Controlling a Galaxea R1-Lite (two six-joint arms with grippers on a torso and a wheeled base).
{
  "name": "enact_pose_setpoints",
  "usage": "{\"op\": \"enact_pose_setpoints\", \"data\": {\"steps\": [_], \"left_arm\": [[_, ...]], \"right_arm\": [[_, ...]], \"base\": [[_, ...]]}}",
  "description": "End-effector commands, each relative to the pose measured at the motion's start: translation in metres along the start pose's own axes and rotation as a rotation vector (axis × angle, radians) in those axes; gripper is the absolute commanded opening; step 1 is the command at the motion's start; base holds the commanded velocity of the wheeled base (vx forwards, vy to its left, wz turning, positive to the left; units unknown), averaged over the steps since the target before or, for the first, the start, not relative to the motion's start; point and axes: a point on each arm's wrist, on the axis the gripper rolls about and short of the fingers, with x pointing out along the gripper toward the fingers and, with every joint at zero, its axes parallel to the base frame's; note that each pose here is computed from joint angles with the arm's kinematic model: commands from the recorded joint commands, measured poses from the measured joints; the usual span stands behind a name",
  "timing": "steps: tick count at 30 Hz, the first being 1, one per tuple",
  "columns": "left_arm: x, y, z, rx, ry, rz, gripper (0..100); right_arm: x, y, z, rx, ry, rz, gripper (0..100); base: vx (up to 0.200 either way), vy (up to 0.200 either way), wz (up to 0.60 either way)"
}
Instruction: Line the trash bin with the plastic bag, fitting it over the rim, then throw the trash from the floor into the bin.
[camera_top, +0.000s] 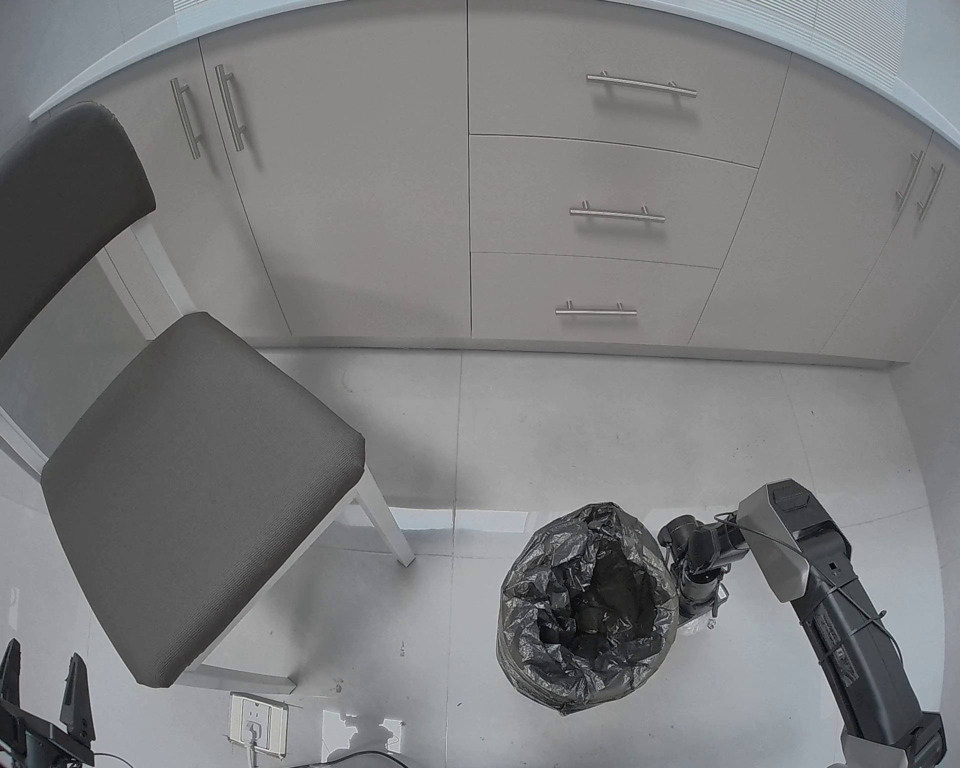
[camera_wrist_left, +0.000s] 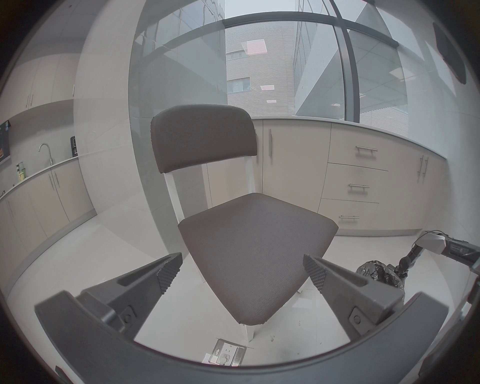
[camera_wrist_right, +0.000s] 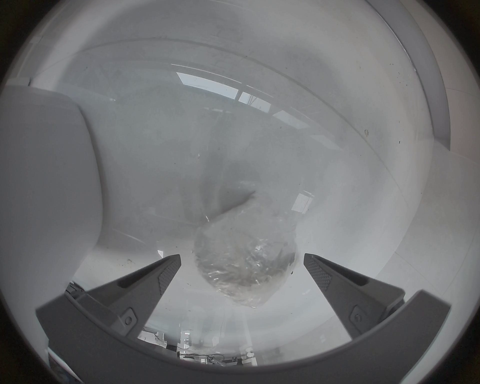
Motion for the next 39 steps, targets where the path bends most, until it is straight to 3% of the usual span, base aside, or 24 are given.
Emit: {"op": "enact_pose_setpoints", "data": {"steps": [1, 9, 10, 27, 29, 32, 35, 39], "left_arm": [[-0.001, 0.000, 0.000, -0.003, -0.012, 0.000, 100], [-0.001, 0.000, 0.000, -0.004, -0.011, 0.000, 100], [-0.001, 0.000, 0.000, -0.004, -0.011, 0.000, 100], [-0.001, 0.000, 0.000, -0.016, -0.011, 0.001, 100], [-0.001, 0.000, 0.000, -0.016, -0.011, 0.001, 100], [-0.001, 0.000, 0.000, -0.017, -0.012, 0.001, 100], [-0.001, 0.001, 0.000, -0.017, -0.015, 0.012, 100], [-0.001, 0.002, -0.001, -0.007, -0.014, 0.056, 100]], "right_arm": [[0.001, 0.001, -0.001, -0.002, 0.004, 0.001, 100], [0.001, 0.000, 0.000, 0.000, 0.000, -0.001, 100], [0.001, 0.000, 0.000, 0.000, 0.000, -0.001, 0], [0.000, 0.002, 0.000, 0.013, -0.003, 0.000, 0], [0.000, 0.002, -0.001, 0.039, 0.009, 0.000, 0], [-0.004, 0.002, -0.010, 0.058, 0.105, 0.010, 0], [-0.017, -0.006, -0.011, 0.115, 0.154, 0.016, 0], [-0.061, -0.035, 0.011, 0.285, 0.052, 0.019, 0]], "base": [[0.000, 0.000, 0.00], [0.000, 0.000, 0.00], [0.000, 0.000, 0.00], [0.000, 0.000, 0.00], [0.000, 0.000, 0.00], [0.000, 0.000, 0.00], [0.000, 0.000, 0.00], [0.000, 0.000, 0.00]]}}
